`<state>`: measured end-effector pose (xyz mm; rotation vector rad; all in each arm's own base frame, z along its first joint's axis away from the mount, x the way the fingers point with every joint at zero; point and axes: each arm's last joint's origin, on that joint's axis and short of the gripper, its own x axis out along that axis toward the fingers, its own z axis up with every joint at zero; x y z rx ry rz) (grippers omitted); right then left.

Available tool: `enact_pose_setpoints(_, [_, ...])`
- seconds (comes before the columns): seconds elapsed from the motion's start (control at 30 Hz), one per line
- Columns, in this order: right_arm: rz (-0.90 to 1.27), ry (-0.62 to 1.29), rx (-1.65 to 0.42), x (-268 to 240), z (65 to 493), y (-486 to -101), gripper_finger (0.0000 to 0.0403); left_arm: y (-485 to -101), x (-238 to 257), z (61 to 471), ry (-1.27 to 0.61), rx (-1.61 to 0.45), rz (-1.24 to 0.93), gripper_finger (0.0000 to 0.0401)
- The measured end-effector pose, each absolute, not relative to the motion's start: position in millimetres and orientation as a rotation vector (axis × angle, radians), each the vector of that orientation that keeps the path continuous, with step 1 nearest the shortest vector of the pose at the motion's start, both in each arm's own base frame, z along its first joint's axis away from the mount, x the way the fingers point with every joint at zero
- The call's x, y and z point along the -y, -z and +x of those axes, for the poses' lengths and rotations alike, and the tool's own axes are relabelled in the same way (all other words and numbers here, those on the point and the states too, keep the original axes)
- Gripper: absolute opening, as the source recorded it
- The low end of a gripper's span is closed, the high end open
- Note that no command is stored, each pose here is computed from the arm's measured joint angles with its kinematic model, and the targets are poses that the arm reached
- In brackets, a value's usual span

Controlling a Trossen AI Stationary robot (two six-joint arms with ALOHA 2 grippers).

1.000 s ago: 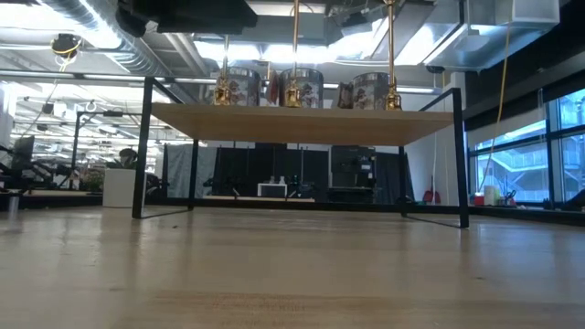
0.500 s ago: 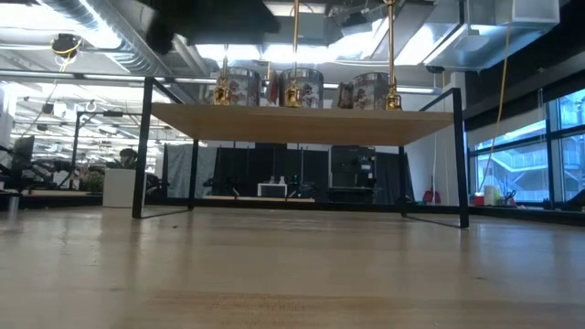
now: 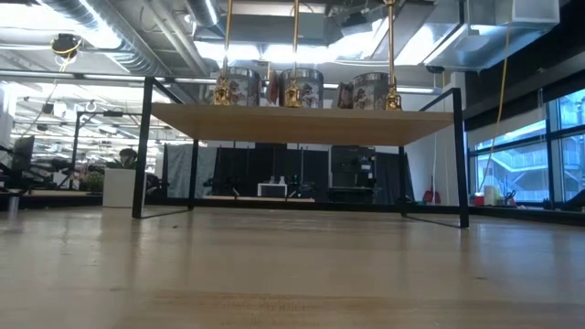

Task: Pick & Place candle stick holders
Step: Return to Home Position

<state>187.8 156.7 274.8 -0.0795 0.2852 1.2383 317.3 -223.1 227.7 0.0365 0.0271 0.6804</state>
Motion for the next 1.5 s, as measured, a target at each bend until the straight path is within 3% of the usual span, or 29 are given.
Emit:
enact_pose_setpoints(0.27, [-0.030,-1.212,-0.163,-143,146,-252,0.0211,-243,271,382,-0.890,-0.063,0.132,0.0059])
enact_pose_setpoints(0.43, [-0.030,-1.042,-0.155,-131,121,-232,0.0211,-247,272,417,-0.936,-0.067,0.131,0.0069])
enact_pose_setpoints(0.57, [-0.010,-1.042,-0.172,-126,111,-221,0.0211,-244,263,429,-0.964,-0.061,0.116,0.0063])
enact_pose_setpoints(1.0, [-0.022,-1.125,-0.267,-129,100,-211,0.0211,-233,273,421,-0.938,-0.060,0.119,0.0003])
enact_pose_setpoints(1.5, [-0.067,-1.148,-0.256,-131,97,-209,0.0211,-238,314,387,-0.830,0.023,-0.052,0.0001])
